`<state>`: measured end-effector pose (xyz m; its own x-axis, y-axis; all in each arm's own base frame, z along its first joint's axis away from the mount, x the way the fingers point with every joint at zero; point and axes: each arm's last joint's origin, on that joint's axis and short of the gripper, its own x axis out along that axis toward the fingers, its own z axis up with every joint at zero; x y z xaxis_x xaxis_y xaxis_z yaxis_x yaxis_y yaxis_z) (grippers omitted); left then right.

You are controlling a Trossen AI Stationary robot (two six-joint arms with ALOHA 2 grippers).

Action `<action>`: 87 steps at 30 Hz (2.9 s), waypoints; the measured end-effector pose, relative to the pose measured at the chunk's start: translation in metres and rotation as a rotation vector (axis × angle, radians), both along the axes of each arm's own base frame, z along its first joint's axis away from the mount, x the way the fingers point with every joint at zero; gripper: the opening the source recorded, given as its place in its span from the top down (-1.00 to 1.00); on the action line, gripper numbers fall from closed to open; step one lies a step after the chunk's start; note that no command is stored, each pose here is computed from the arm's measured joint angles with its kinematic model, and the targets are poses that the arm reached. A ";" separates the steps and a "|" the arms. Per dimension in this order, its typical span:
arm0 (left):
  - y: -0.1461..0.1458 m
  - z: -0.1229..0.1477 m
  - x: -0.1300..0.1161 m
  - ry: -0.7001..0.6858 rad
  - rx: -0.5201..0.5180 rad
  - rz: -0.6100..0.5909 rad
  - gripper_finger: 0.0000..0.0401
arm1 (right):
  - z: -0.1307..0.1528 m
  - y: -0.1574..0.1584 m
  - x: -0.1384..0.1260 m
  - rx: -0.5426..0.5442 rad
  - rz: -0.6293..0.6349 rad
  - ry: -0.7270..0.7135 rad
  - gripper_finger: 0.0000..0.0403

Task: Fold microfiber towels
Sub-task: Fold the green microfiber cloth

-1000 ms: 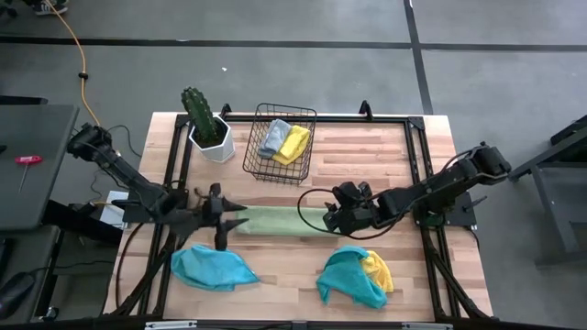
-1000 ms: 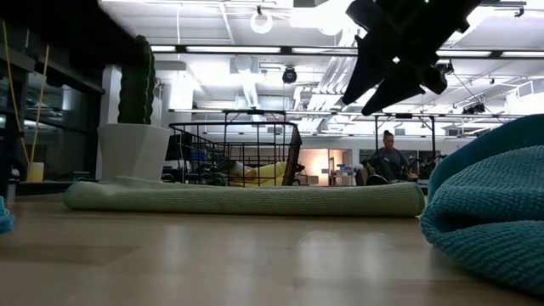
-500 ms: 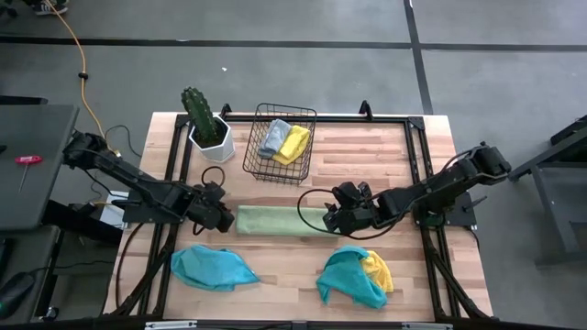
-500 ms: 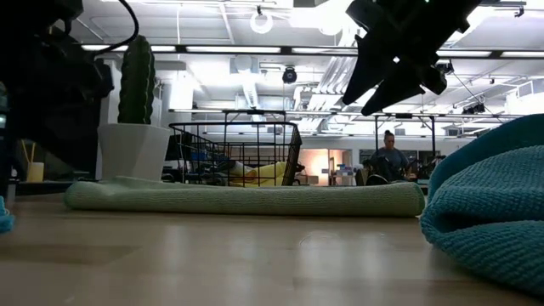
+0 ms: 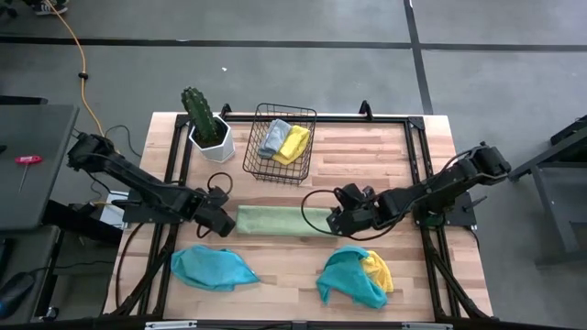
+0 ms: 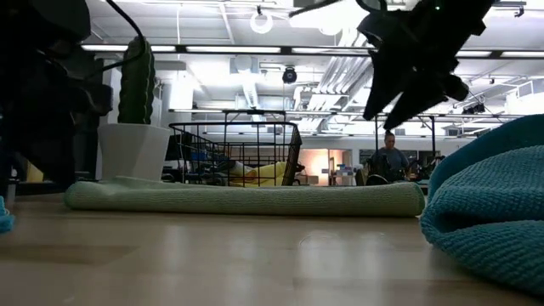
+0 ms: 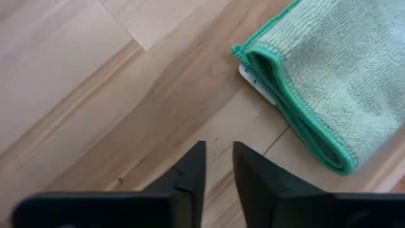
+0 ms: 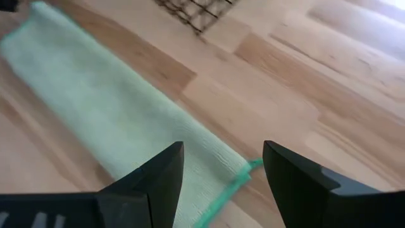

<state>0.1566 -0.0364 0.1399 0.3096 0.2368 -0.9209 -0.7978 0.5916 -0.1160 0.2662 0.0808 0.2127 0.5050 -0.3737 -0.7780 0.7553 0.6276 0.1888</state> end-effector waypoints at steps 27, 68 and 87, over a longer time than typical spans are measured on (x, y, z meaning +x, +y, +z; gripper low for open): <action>-0.003 -0.005 0.010 -0.021 -0.004 -0.085 1.00 | -0.078 0.045 0.009 0.060 -0.162 0.090 -0.03; -0.003 -0.005 0.010 -0.009 0.005 -0.108 1.00 | -0.081 0.049 -0.033 -0.164 -0.285 0.271 0.98; -0.006 0.007 0.040 -0.281 0.033 -0.333 1.00 | -0.040 0.066 -0.044 -0.084 -0.191 0.035 1.00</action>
<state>0.1969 -0.0428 0.1470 0.6119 0.1096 -0.7833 -0.5026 0.8186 -0.2780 0.2224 0.1467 0.1723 0.3918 -0.5241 -0.7562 0.8672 0.4849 0.1133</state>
